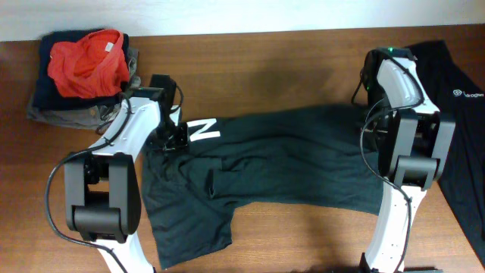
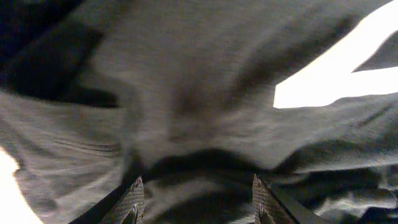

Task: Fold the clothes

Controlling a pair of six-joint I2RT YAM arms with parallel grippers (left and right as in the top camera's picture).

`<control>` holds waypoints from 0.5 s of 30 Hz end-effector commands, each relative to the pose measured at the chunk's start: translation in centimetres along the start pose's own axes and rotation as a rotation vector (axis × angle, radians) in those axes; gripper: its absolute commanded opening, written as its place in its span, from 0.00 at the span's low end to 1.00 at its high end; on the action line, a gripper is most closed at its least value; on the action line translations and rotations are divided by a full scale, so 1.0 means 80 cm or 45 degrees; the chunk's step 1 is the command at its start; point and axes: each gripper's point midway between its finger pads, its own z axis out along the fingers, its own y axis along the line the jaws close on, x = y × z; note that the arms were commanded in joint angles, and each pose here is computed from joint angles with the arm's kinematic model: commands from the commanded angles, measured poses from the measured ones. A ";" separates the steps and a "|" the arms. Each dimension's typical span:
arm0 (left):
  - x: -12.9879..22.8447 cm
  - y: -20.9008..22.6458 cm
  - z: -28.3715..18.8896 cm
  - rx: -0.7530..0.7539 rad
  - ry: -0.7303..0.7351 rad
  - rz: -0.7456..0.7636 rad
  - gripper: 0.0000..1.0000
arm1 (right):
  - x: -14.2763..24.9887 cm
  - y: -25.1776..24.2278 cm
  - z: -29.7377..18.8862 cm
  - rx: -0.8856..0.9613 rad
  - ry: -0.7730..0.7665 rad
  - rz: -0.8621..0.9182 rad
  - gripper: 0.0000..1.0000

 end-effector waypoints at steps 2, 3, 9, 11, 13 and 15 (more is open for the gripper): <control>-0.006 0.025 -0.006 -0.027 -0.031 -0.045 0.56 | 0.009 -0.017 0.003 0.059 0.000 0.004 0.06; -0.007 0.029 -0.006 -0.026 -0.034 -0.056 0.54 | 0.009 -0.018 0.004 0.069 -0.002 0.003 0.08; -0.016 0.047 -0.011 -0.021 -0.057 -0.109 0.54 | 0.003 -0.033 -0.005 0.123 -0.068 0.028 0.65; -0.020 0.046 -0.016 -0.014 -0.068 -0.108 0.53 | 0.001 -0.044 -0.012 0.139 -0.107 0.063 0.99; -0.024 0.043 -0.024 -0.008 -0.079 -0.104 0.53 | -0.002 -0.051 -0.019 0.126 -0.133 0.083 0.99; -0.028 0.035 -0.031 0.003 -0.089 -0.088 0.52 | -0.008 -0.057 -0.027 0.095 -0.159 0.115 0.99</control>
